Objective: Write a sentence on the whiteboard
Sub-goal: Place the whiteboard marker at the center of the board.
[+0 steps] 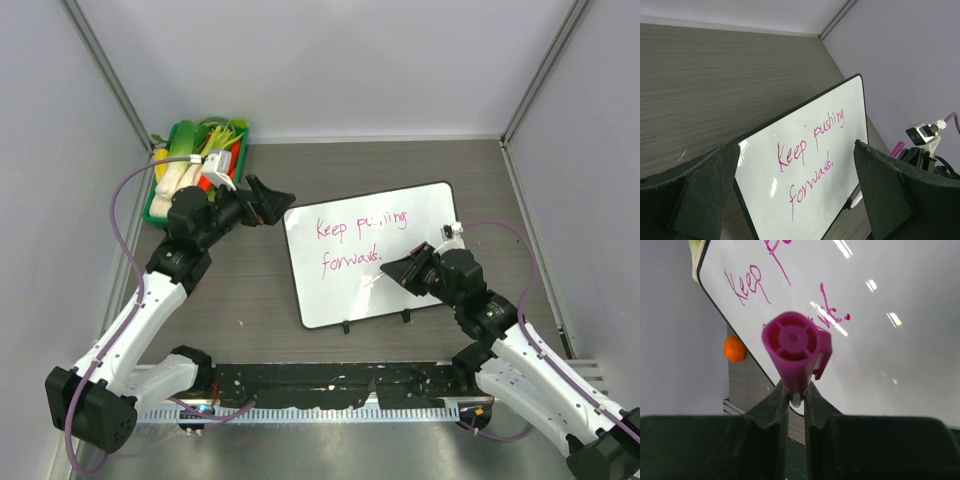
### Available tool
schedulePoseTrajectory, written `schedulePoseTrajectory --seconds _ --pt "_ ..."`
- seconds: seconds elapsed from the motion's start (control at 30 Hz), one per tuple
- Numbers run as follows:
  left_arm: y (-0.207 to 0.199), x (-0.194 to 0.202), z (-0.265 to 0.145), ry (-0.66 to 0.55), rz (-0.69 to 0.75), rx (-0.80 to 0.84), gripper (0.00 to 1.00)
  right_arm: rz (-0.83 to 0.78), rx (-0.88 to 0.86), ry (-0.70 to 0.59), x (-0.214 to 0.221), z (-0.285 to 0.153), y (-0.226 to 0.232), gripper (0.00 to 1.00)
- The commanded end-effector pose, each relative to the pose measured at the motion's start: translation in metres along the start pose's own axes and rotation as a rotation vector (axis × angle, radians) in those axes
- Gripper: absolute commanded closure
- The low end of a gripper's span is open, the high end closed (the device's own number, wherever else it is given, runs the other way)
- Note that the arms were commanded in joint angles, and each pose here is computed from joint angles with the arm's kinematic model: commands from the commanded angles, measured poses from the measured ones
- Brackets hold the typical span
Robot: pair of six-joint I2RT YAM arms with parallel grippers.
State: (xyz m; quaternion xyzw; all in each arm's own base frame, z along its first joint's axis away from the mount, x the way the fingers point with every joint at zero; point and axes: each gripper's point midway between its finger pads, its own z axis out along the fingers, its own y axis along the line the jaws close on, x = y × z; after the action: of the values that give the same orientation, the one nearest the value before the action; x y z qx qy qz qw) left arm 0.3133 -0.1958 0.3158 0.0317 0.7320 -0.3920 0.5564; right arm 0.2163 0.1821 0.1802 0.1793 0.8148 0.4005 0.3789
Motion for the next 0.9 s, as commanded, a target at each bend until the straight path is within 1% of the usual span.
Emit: schedulePoseTrajectory --seconds 0.0,0.2,0.37,0.53,0.7,0.77,0.8,0.87 --pt "-0.003 -0.006 -0.003 -0.010 0.021 0.004 0.00 0.099 -0.026 0.028 0.010 -0.004 -0.001 0.99" --pt "0.004 -0.001 0.000 0.001 0.026 -0.018 0.00 0.142 0.076 0.071 0.023 -0.016 -0.023 0.99" --pt "0.010 0.002 0.003 0.009 0.028 -0.040 0.00 0.193 0.191 0.114 0.037 -0.036 -0.046 0.99" --pt "0.012 0.001 0.002 0.008 0.034 -0.048 0.00 0.282 0.253 0.134 0.048 -0.050 -0.059 0.99" --pt "0.014 0.000 0.002 0.001 0.041 -0.064 0.00 0.394 0.343 0.194 0.072 -0.057 -0.083 0.99" --pt "0.014 -0.002 0.001 -0.006 0.047 -0.067 0.00 0.437 0.382 0.188 0.077 -0.059 -0.094 0.99" --pt "0.016 0.002 -0.001 0.010 0.045 -0.078 0.00 0.454 0.398 0.185 0.079 -0.061 -0.098 0.99" --pt "0.017 0.001 -0.003 0.006 0.050 -0.088 0.00 0.480 0.397 0.167 0.079 -0.061 -0.100 0.99"
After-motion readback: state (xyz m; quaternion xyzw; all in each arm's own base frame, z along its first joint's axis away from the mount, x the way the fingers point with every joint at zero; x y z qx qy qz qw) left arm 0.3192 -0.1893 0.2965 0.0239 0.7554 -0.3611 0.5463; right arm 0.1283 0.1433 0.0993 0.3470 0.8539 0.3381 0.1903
